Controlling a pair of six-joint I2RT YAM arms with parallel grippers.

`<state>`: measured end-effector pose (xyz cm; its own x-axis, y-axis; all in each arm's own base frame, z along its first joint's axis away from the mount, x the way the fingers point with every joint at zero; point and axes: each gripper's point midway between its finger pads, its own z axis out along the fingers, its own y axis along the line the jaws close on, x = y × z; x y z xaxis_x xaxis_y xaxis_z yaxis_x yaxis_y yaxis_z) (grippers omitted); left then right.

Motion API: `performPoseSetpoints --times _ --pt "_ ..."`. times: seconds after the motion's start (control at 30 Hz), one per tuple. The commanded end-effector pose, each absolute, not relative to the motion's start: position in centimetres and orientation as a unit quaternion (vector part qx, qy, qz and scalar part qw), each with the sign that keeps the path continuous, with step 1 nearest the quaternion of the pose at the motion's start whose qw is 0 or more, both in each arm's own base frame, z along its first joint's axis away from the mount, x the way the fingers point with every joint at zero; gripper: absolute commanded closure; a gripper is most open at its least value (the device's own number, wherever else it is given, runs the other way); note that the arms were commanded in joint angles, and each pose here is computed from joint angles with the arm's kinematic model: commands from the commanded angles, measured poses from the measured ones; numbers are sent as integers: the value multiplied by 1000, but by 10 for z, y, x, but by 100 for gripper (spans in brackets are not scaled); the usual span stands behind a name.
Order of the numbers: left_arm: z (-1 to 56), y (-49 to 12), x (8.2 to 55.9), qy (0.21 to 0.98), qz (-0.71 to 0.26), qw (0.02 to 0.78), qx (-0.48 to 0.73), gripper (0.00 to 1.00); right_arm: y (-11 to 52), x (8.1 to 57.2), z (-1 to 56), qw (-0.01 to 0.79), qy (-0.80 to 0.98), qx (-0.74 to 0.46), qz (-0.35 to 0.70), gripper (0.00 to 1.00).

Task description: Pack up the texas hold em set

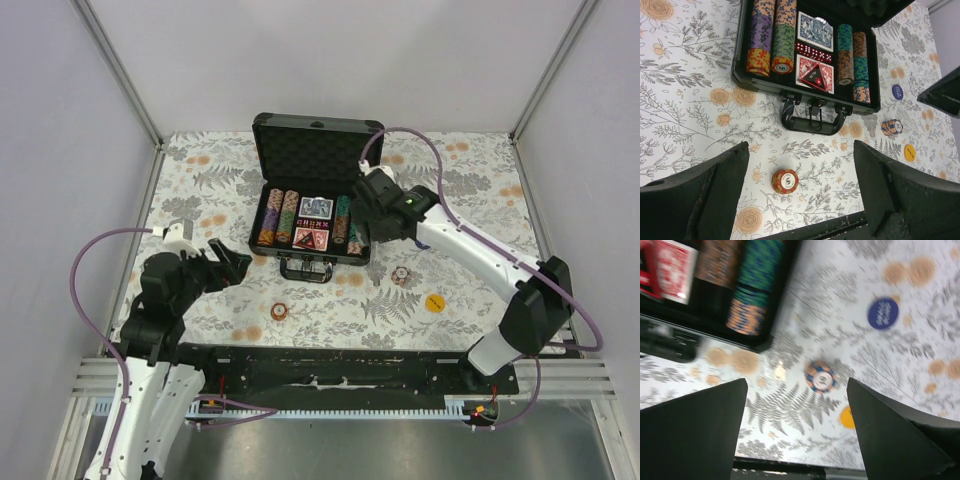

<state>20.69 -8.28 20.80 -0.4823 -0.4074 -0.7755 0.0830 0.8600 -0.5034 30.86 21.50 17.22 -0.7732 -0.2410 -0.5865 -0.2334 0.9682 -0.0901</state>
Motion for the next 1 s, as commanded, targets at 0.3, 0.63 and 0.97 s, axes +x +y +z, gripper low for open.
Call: performPoseSetpoints --times 0.3,0.63,0.97 --pt "203 -89 211 833 -258 479 -105 9 138 267 124 236 972 -8 -3 2" --pt "200 -90 212 837 -259 471 -106 10 157 272 105 237 969 -11 73 15" --pt "200 -88 213 837 -255 471 -110 10 195 273 105 256 959 -108 61 31"
